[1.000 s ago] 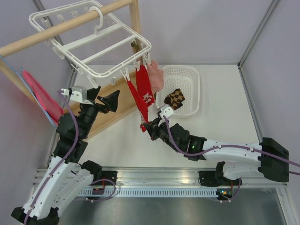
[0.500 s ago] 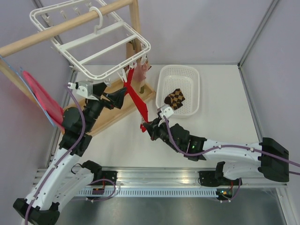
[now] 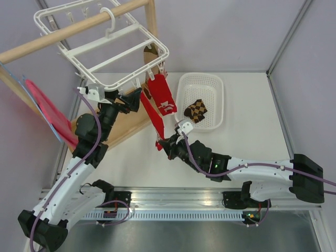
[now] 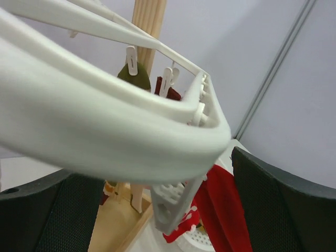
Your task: Remove the socks clipped to the hanger
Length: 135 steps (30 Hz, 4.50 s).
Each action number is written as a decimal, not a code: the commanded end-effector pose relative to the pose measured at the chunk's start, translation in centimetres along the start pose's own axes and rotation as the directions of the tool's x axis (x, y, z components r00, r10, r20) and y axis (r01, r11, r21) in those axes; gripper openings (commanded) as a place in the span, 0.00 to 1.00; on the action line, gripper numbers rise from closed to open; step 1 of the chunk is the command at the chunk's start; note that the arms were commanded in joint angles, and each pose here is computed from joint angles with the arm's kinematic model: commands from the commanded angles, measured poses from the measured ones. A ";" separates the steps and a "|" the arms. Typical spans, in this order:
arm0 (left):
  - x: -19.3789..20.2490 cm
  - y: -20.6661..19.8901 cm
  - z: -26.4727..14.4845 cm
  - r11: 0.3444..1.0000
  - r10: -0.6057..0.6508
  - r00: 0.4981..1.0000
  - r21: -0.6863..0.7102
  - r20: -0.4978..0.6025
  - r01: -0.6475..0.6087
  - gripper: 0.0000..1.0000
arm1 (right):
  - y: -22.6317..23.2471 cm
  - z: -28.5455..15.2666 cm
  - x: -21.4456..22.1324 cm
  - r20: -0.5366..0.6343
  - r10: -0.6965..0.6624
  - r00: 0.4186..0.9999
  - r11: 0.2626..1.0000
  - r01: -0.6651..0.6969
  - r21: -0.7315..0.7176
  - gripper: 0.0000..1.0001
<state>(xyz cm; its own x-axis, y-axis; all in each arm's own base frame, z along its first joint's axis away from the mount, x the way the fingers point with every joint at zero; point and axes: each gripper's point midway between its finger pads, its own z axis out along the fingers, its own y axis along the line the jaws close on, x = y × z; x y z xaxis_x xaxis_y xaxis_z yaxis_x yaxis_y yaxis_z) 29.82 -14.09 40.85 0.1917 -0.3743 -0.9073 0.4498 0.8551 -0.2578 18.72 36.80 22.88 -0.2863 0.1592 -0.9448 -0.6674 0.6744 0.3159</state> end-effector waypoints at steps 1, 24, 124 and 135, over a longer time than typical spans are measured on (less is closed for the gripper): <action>-3.3 0.1 1.0 1.000 -0.001 0.994 -0.026 0.105 0.004 1.00 | 1.7 -0.5 -1.9 0.043 0.029 0.999 0.998 -0.027 -0.054 0.01; -3.7 -0.7 3.5 1.000 0.001 0.993 0.011 0.114 -0.002 0.36 | 2.7 -0.7 -1.5 0.032 0.015 0.999 0.997 -0.013 -0.077 0.01; 8.3 3.1 -6.5 0.969 0.054 0.920 -0.203 -0.389 -0.142 1.00 | -24.9 0.2 -7.0 -0.113 0.178 0.978 0.908 -0.118 0.402 0.98; 12.3 3.9 -3.7 0.956 -0.051 0.938 -0.288 -0.342 -0.053 1.00 | -21.7 -1.8 -8.2 -0.070 0.180 0.981 0.944 -0.152 0.294 0.98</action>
<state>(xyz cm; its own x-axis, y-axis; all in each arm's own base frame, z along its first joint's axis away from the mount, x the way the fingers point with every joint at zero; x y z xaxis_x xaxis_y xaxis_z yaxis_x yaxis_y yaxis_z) 29.54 -13.18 26.59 -0.1993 -0.1636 -0.9662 0.1775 0.9636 -0.1998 35.20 19.19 21.30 -0.4996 0.1906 -0.8450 -0.3316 0.8591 0.3899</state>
